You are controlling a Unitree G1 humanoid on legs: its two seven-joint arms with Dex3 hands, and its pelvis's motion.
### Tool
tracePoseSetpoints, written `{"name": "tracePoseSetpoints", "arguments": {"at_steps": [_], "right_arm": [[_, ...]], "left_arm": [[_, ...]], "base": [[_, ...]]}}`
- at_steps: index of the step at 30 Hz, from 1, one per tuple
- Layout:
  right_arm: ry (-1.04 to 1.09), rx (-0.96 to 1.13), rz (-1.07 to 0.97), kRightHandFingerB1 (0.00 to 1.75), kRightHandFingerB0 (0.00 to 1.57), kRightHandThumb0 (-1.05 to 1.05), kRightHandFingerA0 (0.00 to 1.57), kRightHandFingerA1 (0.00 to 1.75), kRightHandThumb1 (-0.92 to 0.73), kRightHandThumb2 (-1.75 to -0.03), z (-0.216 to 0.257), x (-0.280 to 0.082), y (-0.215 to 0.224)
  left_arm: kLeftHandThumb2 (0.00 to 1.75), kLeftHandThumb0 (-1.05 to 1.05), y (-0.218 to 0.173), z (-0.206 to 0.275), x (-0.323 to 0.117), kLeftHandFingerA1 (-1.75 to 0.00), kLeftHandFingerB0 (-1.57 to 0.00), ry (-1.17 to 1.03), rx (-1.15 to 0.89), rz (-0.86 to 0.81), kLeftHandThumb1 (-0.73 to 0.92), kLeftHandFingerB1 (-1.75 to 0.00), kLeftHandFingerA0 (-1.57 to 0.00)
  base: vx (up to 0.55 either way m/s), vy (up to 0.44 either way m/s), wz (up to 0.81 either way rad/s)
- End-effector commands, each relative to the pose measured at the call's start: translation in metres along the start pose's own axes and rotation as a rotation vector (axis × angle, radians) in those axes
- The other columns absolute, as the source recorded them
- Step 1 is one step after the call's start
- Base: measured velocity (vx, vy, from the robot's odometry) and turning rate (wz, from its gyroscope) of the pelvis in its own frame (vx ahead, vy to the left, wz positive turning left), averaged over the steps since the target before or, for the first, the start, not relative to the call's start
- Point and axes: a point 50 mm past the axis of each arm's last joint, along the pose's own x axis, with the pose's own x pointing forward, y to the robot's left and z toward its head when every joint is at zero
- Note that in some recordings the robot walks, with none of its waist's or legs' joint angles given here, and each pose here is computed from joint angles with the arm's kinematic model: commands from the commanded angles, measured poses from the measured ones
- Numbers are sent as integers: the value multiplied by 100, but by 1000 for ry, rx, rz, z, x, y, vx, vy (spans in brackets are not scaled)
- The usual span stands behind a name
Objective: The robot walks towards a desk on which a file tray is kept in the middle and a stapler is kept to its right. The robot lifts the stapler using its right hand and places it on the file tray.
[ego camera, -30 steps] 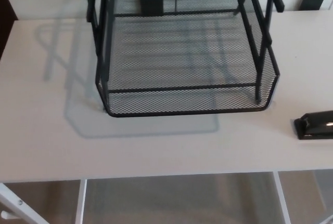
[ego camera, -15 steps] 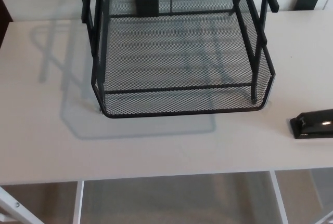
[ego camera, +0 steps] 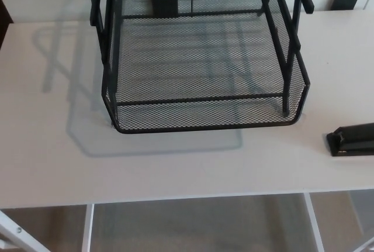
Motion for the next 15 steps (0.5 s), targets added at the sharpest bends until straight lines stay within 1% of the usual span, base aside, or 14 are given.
{"name": "tracePoseSetpoints", "arguments": {"at_steps": [1, 2, 3, 4, 5, 6, 7, 8, 9, 10, 11, 12, 13, 15], "right_arm": [[-132, -204, 134, 11, 0, -68, 1, 45, -38, -78, 53, 3, 18], [-140, -276, 224, 9, 0, -62, 5, 37, -43, -76, 61, 4, 28], [-143, -285, 250, 9, 0, -62, 5, 37, -43, -76, 63, 4, 31], [-146, -299, 296, 6, 0, -69, 0, 19, -40, -76, 66, 5, 37], [-142, -320, 328, 4, 0, -71, 0, 15, -42, -77, 68, 5, 41], [-131, -373, 390, 0, 0, -76, 0, 13, -43, -77, 71, 7, 50], [-122, -413, 416, 0, 0, -81, 0, 10, -47, -80, 72, 8, 54], [-114, -454, 455, 1, 0, -80, 0, 8, -46, -80, 74, 9, 60], [-96, -504, 493, 9, 0, -75, 0, 15, -45, -83, 76, 10, 65], [-82, -515, 511, 4, 9, -79, 11, 20, -47, -81, 77, 11, 70], [-64, -523, 531, 4, 9, -79, 11, 20, -47, -81, 79, 12, 76], [-72, -510, 554, 20, 4, -65, 3, 20, -39, -80, 75, 12, 84], [-74, -504, 565, 20, 4, -65, 3, 20, -39, -80, 74, 12, 88], [-56, -557, 596, 15, 3, -72, 0, 14, -42, -81, 71, 13, 96]], "left_arm": [[138, -95, 2, 14, 1, -80, -9, -71, -14, 3, 82, -56, -15], [137, -96, 1, 15, 1, -83, -10, -77, -7, -8, 81, -58, -21], [137, -96, 1, 15, 1, -83, -10, -81, -1, -14, 81, -58, -21], [135, -96, 1, 14, 1, -85, -10, -82, -8, -16, 80, -59, -24], [136, -95, 1, 15, 1, -83, -10, -84, -5, -14, 81, -59, -22], [138, -95, 3, 15, 0, -80, -10, -86, 0, -10, 82, -57, -16], [139, -96, 3, 14, 0, -78, -8, -82, -3, -8, 82, -56, -11], [138, -97, 4, 16, 1, -80, -9, -79, -17, 1, 80, -57, -13], [137, -97, 4, 17, 1, -83, -9, -76, -11, 8, 81, -58, -19], [138, -94, 5, 16, 1, -79, -9, -78, -9, 7, 82, -56, -12], [138, -94, 6, 16, 0, -79, -9, -81, -6, 4, 82, -56, -12], [137, -96, 6, 16, 0, -80, -10, -87, -7, 6, 81, -59, -15], [137, -96, 6, 15, 0, -80, -10, -88, -7, 7, 81, -59, -15], [137, -96, 6, 15, 0, -82, -10, -81, 10, 14, 82, -58, -20]], "base": [[0, 0, 0], [0, 0, 0], [0, 0, 0], [0, 0, 0], [0, 0, 0], [0, 0, 0], [0, 0, 0], [0, 0, 0], [0, 0, 0], [0, 0, 0], [0, 0, 0], [0, 0, 0], [0, 0, 0], [0, 0, 0]]}}
